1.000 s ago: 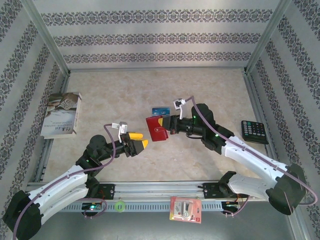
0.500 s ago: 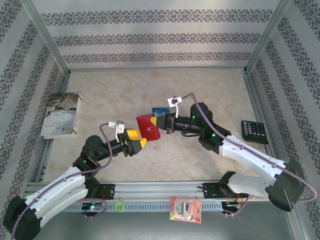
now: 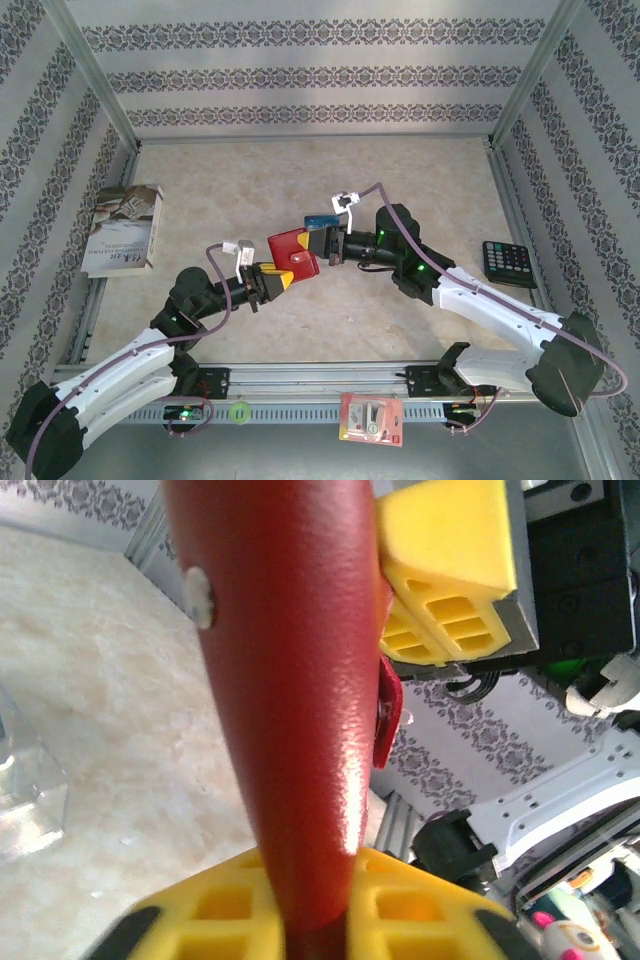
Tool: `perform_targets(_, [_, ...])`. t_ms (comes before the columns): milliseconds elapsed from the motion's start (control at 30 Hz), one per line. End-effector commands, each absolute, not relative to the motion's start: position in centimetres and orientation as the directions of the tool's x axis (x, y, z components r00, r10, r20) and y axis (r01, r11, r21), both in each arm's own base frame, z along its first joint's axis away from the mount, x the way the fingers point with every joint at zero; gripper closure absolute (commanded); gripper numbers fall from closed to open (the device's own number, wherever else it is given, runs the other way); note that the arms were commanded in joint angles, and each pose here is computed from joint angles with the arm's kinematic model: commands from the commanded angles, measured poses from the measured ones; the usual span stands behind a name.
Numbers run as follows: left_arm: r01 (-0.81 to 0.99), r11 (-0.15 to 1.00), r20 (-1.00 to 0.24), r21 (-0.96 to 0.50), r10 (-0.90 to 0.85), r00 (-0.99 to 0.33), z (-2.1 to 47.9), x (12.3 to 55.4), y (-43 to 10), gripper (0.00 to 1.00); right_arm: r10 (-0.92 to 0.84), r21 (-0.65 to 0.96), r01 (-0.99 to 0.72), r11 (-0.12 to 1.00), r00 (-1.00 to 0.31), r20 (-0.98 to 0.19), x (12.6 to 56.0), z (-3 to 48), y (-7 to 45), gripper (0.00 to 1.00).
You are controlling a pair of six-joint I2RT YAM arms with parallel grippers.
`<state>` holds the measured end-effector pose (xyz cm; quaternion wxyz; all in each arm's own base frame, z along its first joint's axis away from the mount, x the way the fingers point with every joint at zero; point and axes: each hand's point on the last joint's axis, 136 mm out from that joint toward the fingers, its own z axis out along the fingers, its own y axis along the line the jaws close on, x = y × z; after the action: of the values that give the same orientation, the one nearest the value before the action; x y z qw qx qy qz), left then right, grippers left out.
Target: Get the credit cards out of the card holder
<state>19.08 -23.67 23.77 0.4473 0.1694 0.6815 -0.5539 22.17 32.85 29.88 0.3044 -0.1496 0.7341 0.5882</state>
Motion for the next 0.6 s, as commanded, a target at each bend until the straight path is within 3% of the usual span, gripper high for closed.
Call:
perform_targets(0, [0.766,0.311,-0.823,-0.562,-0.297,-0.483,26.8,19.5,-23.7,1.0,0.187,0.784,-0.533,0.318,-0.775,-0.603,23.7,29.2,32.1,1.0])
perform_targets(33, [0.758,0.318,-0.819,-0.57,-0.295,-0.492,26.7,19.7,-23.8,1.0,0.191,0.779,-0.506,0.37,-0.779,-0.597,24.2,28.4,31.7,1.0])
perform_targets(167, [0.633,0.464,-0.78,-0.619,-0.275,-0.561,24.2,21.8,-24.2,1.0,0.213,0.7,-0.404,0.589,-0.757,-0.617,25.4,25.6,28.5,0.57])
perform_targets(200, [0.617,0.493,-0.78,-0.614,-0.261,-0.568,23.5,22.1,-24.5,1.0,0.218,0.674,-0.387,0.629,-0.745,-0.631,25.6,25.3,27.7,0.52])
perform_targets(367, [0.479,0.631,-0.75,-0.61,-0.267,-0.605,20.7,23.6,-25.0,1.0,0.22,0.588,-0.36,0.724,-0.687,-0.693,24.9,25.0,25.6,0.43])
perform_targets(567, [0.439,0.67,-0.742,-0.598,-0.256,-0.62,20.3,24.2,-26.1,1.0,0.09,0.469,-0.375,0.8,-0.698,-0.711,23.6,23.8,27.3,0.42])
